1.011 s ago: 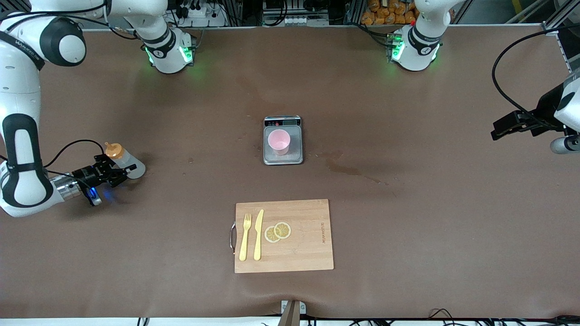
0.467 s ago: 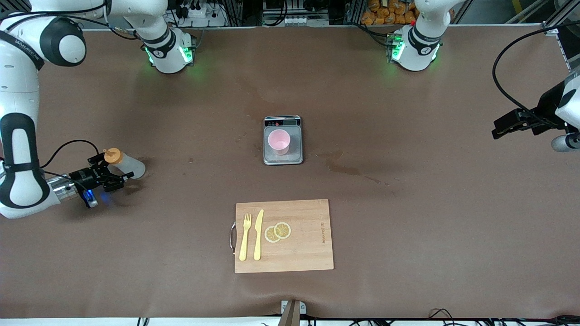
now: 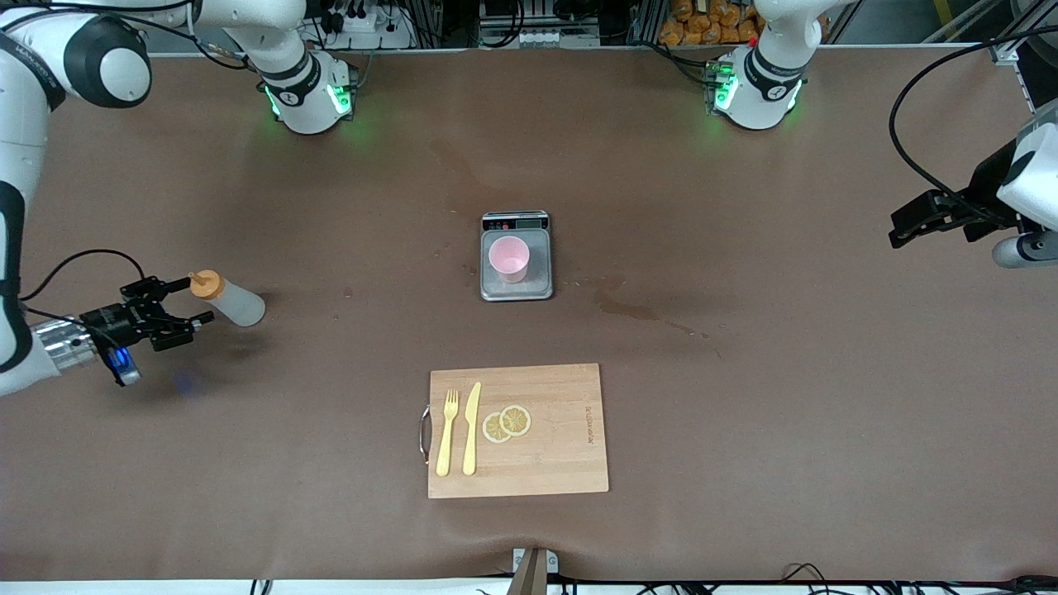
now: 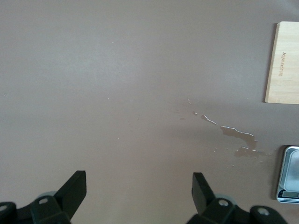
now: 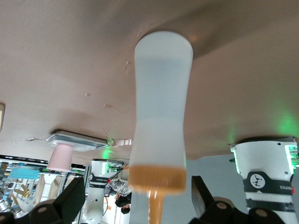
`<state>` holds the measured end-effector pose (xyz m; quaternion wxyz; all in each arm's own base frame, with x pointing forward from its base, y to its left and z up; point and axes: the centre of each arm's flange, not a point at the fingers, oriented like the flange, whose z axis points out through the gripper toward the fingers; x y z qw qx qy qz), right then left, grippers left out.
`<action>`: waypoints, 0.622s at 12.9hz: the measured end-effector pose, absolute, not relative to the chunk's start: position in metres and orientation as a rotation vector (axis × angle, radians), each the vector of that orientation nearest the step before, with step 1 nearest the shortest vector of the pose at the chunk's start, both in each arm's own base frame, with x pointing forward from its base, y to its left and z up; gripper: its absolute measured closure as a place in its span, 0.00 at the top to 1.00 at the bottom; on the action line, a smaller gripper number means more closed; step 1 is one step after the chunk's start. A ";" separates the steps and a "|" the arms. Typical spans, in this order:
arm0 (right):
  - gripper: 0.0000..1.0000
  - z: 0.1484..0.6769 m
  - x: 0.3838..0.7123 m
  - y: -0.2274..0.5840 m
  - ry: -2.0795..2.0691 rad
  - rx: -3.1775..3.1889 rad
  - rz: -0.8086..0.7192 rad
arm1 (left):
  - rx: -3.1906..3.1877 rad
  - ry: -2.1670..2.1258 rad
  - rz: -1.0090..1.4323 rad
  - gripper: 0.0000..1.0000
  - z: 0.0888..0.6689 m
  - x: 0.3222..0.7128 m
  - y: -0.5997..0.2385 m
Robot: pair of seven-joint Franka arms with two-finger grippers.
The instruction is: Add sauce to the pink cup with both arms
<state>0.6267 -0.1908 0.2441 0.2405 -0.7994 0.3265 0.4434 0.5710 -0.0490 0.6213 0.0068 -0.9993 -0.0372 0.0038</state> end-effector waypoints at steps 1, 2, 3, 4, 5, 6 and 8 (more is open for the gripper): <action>1.00 0.259 0.629 -0.187 0.883 -2.207 1.205 | -3.122 -0.117 0.015 1.00 0.622 0.570 -0.049; 1.00 0.273 0.630 -0.180 0.870 -2.227 1.206 | -3.119 -0.116 0.014 1.00 0.623 0.568 -0.050; 1.00 0.285 0.631 -0.173 0.855 -2.253 1.211 | -3.117 -0.114 0.014 1.00 0.624 0.567 -0.052; 1.00 0.298 0.633 -0.165 0.840 -2.291 1.207 | -3.115 -0.109 0.017 1.00 0.623 0.565 -0.054; 1.00 0.315 0.636 -0.155 0.827 -2.349 1.195 | -3.113 -0.103 0.019 1.00 0.623 0.564 -0.056; 1.00 0.334 0.639 -0.140 0.810 -2.432 1.184 | -3.110 -0.098 0.022 1.00 0.622 0.563 -0.059; 1.00 0.374 0.643 -0.094 0.749 -2.631 1.155 | -3.106 -0.090 0.028 1.00 0.621 0.560 -0.062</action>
